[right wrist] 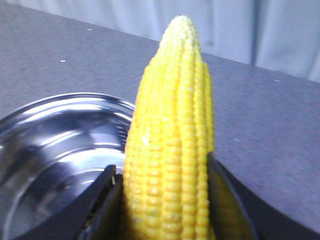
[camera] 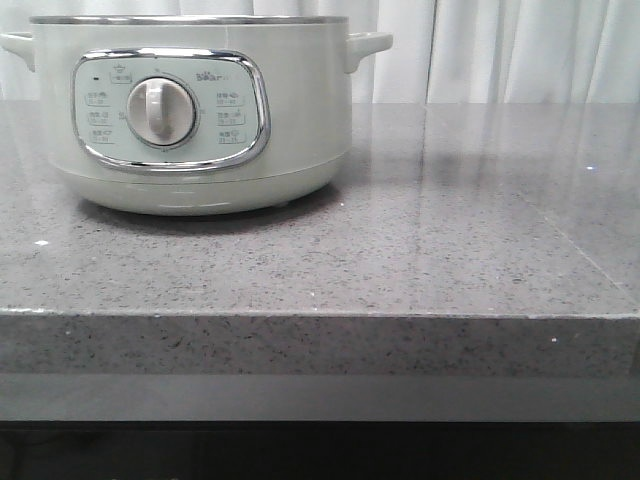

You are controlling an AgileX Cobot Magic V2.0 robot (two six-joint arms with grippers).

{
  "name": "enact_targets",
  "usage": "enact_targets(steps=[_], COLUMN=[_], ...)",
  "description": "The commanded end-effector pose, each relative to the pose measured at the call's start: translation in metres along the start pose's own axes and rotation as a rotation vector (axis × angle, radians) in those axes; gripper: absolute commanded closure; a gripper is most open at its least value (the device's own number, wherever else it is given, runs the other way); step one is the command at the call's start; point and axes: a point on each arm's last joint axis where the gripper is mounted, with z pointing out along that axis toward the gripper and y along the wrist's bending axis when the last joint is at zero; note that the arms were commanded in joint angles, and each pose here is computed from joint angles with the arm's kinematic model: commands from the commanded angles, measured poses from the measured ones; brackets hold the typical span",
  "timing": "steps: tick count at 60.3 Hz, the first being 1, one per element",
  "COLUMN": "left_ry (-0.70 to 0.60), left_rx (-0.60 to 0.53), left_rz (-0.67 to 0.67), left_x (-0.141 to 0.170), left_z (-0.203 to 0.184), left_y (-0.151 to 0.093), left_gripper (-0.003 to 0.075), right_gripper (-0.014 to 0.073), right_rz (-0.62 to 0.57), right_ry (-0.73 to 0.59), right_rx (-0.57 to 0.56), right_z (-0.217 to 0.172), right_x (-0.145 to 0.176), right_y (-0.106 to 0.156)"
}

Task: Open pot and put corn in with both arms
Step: 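Carry the corn cob over the open pot with the right gripper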

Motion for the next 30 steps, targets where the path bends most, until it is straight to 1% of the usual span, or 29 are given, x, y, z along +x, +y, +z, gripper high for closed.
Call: enact_targets(steps=[1,6,10,17,21,25,30], left_ry=[-0.163,-0.163,-0.165,-0.167,-0.167,-0.167,-0.167], left_rx=[0.005,0.005,0.004,0.004,0.004,0.004,0.004], left_rz=[-0.017,-0.017,-0.017,-0.017,-0.017,-0.017,-0.017], left_x=[-0.02,-0.02,-0.02,-0.02,-0.02,-0.02,-0.02], left_z=[-0.007,-0.007,-0.007,-0.007,-0.007,-0.007,-0.007], left_y=[-0.001,-0.001,-0.001,-0.001,-0.001,-0.001,-0.001], left_gripper=[0.0587,0.0586,0.0586,0.0586,0.0586,0.0586,0.0586], right_gripper=[0.0423,0.0423,0.0421,0.0414,0.0368,0.0259,0.0136], right_rz=[-0.041,-0.057,-0.066,-0.073,-0.077,-0.078,-0.079], right_ry=[-0.114,-0.083,-0.05,0.003,0.04,0.073,0.084], right_rx=[-0.066,-0.115,-0.139,-0.151,-0.153,-0.156,-0.158], right_z=[-0.002,0.017,0.03,0.044,0.049,0.052,0.052], right_x=[-0.025,-0.018,-0.01,0.003,0.009,0.014,0.015], right_y=[0.029,0.05,0.061,0.066,0.066,0.066,0.066])
